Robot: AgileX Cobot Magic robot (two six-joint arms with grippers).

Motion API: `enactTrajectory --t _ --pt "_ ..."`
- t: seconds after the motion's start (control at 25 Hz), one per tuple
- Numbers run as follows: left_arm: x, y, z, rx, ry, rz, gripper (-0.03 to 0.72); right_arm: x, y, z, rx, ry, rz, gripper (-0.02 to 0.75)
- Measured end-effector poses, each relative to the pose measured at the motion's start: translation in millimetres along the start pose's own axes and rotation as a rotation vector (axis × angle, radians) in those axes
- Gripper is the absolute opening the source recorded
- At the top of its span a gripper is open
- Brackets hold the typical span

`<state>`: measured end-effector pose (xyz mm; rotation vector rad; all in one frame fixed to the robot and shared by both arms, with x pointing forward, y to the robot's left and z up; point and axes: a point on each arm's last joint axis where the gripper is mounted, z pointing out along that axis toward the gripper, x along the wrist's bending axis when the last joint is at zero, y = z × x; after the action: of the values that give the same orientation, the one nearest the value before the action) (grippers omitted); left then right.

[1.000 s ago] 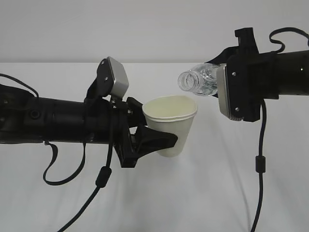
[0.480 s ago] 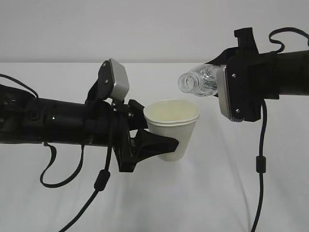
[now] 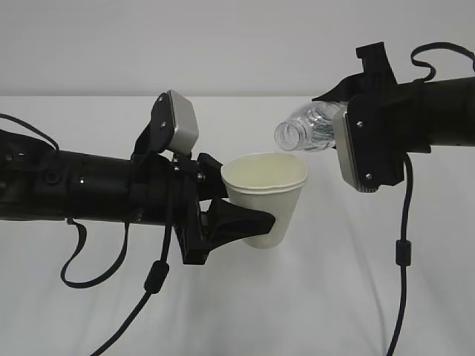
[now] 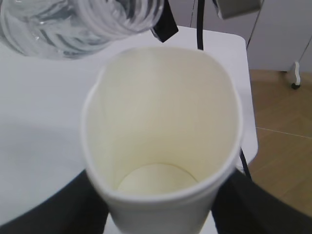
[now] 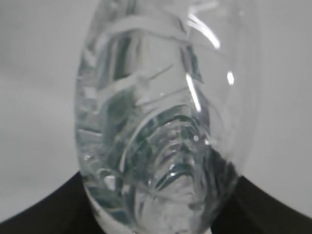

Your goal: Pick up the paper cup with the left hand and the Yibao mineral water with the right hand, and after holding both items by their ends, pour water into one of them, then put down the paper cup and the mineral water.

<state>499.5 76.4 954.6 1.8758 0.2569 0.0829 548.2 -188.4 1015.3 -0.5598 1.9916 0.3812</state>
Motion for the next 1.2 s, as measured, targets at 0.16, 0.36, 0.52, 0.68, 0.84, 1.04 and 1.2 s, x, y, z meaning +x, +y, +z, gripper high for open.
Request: enactTrajectory --t 0.16,0.36,0.52,0.68,0.84,1.04,1.2 --pt "-0.1 0 0 -0.001 -0.001 0.000 0.426 0 0 0 0.000 -0.001 -0.025 0.426" --pt "-0.1 0 0 -0.001 -0.001 0.000 0.426 -1 0 0 0.000 -0.002 -0.049 0.426" --pt "-0.1 0 0 -0.001 -0.001 0.000 0.426 -6 -1 0 0.003 -0.017 -0.074 0.426" --pt "-0.2 0 0 0.000 -0.002 0.001 0.426 -10 -1 0 0.004 -0.028 -0.081 0.426" --pt "0.0 1 0 -0.001 -0.003 0.004 0.426 -12 -1 0 0.003 -0.033 -0.093 0.426" --pt "0.0 1 0 -0.001 -0.003 0.004 0.426 -12 -1 0 0.004 -0.033 -0.115 0.426" --pt "0.0 1 0 -0.001 -0.003 0.004 0.426 -12 -1 0 0.004 -0.033 -0.127 0.426"
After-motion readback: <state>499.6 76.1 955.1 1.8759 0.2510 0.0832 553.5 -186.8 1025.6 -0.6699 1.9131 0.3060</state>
